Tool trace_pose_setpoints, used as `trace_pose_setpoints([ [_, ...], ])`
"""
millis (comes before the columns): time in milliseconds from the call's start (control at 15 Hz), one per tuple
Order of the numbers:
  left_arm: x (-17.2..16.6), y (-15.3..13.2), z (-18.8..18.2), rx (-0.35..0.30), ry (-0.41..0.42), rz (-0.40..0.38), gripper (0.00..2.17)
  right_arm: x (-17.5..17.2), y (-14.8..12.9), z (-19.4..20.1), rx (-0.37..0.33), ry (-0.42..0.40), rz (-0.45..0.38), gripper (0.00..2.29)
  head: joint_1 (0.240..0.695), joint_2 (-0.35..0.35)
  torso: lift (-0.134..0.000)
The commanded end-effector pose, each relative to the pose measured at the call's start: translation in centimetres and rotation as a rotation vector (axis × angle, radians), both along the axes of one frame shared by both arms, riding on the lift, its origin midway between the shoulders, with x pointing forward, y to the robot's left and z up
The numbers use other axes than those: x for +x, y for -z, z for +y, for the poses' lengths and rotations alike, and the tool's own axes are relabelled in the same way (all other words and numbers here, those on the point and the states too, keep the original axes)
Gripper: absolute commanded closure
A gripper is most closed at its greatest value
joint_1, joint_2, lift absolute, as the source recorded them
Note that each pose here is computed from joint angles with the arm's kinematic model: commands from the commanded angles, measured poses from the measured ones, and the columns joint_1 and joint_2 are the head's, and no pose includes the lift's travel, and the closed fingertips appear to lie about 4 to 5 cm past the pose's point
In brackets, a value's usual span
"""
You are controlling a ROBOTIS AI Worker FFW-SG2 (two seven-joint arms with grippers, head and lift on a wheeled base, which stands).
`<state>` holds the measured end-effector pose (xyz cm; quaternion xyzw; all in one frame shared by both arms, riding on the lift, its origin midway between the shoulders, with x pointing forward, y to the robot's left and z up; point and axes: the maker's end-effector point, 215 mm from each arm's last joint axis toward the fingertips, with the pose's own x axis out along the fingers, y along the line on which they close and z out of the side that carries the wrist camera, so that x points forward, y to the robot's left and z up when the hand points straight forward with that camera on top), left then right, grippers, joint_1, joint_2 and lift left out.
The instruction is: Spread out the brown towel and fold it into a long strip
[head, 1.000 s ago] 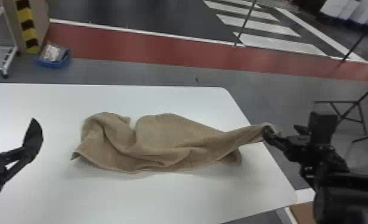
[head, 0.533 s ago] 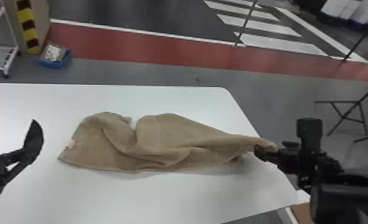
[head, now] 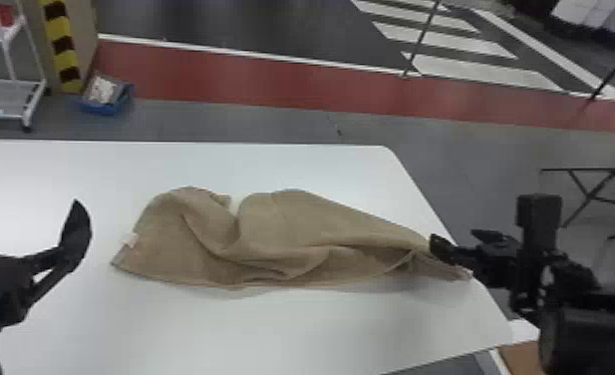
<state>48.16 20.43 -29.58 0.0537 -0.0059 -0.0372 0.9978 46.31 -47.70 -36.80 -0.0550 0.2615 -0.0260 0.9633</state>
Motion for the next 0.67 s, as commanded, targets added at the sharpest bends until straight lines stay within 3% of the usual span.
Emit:
trace_pose_setpoints([
  [0, 0.2, -0.1, -0.1, 0.000, 0.002, -0.002, 0.08, 1.5, -1.6, 4.1, 0.087, -0.089, -0.102, 0.16, 0.695, -0.319, -0.125],
  [133, 0.3, 0.0, -0.1, 0.001, 0.001, -0.003, 0.08, 2.7, -1.5, 11.0, 0.121, -0.230, -0.144, 0.18, 0.695, -0.281, -0.125],
  [333, 0.3, -0.1, 0.0, 0.002, 0.000, -0.004, 0.08, 3.1, -0.7, 21.2, 0.179, -0.395, -0.133, 0.19, 0.695, -0.201, -0.125],
  [400, 0.3, -0.1, 0.0, 0.002, 0.000, -0.004, 0.08, 2.8, -0.4, 25.1, 0.194, -0.460, -0.132, 0.21, 0.695, -0.132, -0.125],
  [600, 0.3, -0.2, 0.0, 0.004, 0.002, -0.006, 0.08, 2.1, -0.9, 34.8, 0.185, -0.619, -0.169, 0.22, 0.695, -0.028, -0.125],
])
